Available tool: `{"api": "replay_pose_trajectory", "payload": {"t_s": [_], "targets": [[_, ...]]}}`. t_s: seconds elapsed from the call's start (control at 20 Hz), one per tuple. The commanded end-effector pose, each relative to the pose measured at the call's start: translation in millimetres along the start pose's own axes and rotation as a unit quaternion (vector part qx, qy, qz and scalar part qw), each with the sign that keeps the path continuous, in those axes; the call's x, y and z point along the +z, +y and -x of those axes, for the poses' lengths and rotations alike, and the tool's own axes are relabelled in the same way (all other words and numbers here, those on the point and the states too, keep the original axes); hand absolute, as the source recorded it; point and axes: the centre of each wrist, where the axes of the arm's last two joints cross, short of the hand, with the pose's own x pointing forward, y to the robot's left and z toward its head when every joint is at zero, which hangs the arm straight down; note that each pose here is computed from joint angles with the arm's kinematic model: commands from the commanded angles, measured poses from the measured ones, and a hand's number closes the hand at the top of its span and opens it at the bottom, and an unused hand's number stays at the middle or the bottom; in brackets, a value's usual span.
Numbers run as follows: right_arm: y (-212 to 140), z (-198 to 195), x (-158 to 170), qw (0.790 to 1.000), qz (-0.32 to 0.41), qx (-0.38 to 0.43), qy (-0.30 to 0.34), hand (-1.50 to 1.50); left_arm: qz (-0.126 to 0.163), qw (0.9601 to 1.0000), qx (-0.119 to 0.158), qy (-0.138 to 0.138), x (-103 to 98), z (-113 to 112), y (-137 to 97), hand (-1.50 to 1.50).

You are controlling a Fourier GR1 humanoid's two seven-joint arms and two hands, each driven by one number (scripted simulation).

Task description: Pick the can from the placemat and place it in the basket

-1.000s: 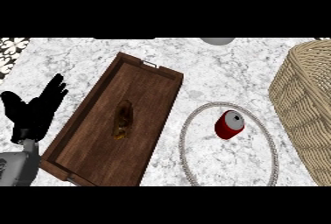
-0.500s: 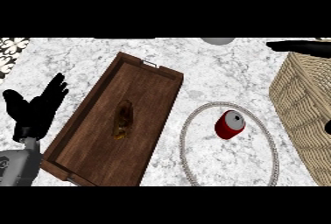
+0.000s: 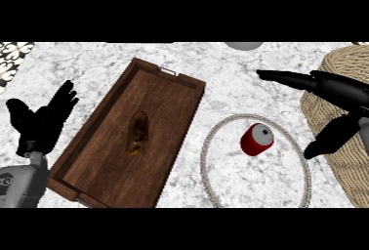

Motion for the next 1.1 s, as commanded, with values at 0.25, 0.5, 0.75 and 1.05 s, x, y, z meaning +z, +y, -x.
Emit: {"api": "replay_pose_trajectory", "payload": {"t_s": [0.25, 0.5, 0.75, 1.05], "targets": [[55.8, 23.2, -20.2, 0.999, -0.043, 0.016, 0.027, -1.5, 0.003, 1.0, -0.003, 0.003, 2.6, -7.4, 5.4, 0.0], [55.3, 38.6, -37.5, 0.997, -0.059, 0.029, 0.044, -1.5, 0.002, 1.0, 0.001, 0.007, 7.8, 17.3, 6.4, 0.0], [58.5, 39.1, -38.3, 0.995, -0.069, 0.043, 0.048, -1.5, -0.01, 0.9999, -0.004, 0.005, 3.0, 5.3, 9.7, 0.0], [40.5, 63.7, -38.0, 0.997, -0.06, 0.017, 0.038, -1.5, -0.001, 1.0, -0.005, 0.003, 9.8, 6.0, -0.2, 0.0]]}}
